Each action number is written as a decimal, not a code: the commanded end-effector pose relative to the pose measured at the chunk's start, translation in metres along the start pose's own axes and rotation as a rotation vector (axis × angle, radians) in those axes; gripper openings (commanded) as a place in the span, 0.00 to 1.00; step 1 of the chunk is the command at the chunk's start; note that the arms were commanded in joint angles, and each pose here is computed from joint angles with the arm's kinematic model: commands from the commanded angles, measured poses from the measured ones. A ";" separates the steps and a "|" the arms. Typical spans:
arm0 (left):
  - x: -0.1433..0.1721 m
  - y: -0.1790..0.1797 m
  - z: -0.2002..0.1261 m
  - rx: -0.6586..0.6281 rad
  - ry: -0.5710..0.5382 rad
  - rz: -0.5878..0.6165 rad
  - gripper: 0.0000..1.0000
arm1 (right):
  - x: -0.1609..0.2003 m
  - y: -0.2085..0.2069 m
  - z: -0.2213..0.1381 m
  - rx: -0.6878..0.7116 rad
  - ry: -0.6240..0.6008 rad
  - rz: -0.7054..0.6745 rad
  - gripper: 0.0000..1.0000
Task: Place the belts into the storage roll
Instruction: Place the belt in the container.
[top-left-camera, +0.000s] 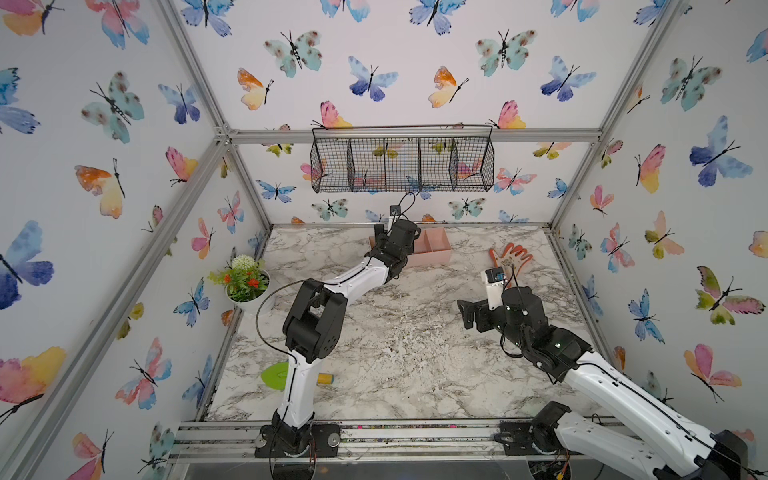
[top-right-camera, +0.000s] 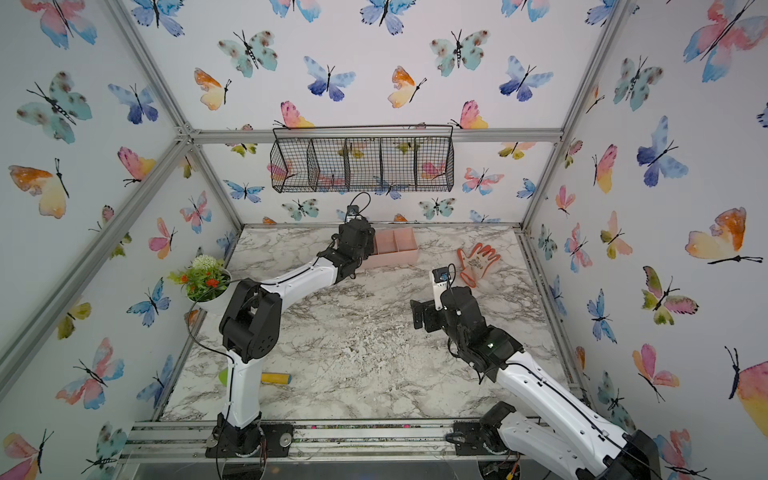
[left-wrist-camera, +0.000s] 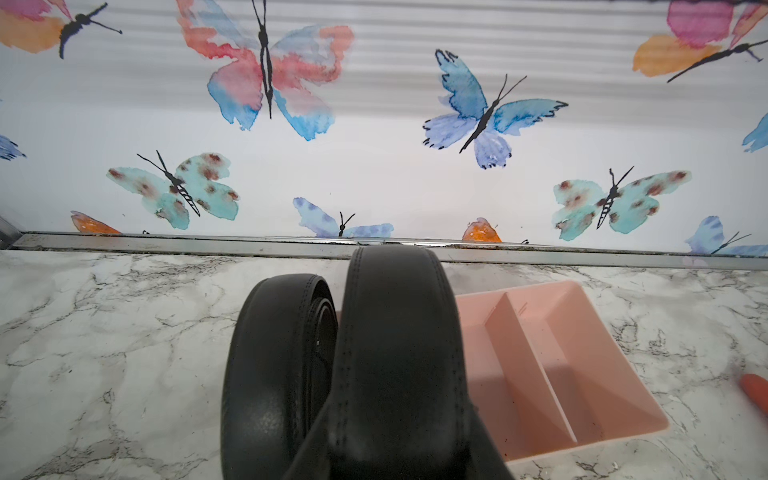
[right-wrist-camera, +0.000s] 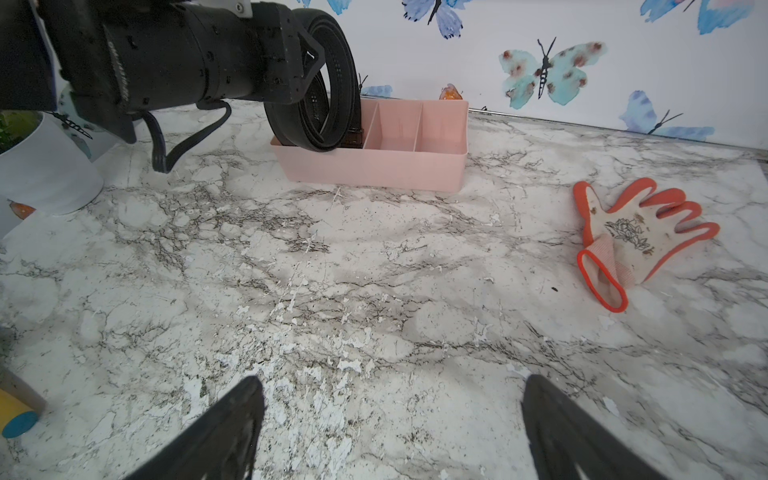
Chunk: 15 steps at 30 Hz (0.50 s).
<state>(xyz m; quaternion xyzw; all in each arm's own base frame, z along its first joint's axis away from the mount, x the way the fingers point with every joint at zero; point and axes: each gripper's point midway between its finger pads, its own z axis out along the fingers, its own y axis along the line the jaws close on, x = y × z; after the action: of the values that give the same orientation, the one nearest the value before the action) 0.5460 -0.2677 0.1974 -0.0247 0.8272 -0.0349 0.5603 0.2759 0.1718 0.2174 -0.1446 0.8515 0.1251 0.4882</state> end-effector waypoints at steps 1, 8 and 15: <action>-0.023 -0.001 0.006 -0.012 -0.073 -0.055 0.04 | 0.005 -0.003 0.003 0.013 0.010 -0.004 0.99; -0.018 0.007 0.018 -0.053 -0.092 -0.080 0.04 | 0.011 0.001 0.006 -0.006 0.030 -0.002 0.99; -0.004 0.012 0.034 -0.076 -0.091 -0.112 0.04 | 0.010 0.000 0.005 -0.005 0.027 -0.001 0.99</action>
<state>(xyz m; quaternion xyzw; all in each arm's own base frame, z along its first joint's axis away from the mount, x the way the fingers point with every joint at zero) 0.5681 -0.2618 0.1830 -0.0609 0.8149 -0.0298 0.5756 0.2753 0.1732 0.2102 -0.1486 0.8557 0.1248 0.4797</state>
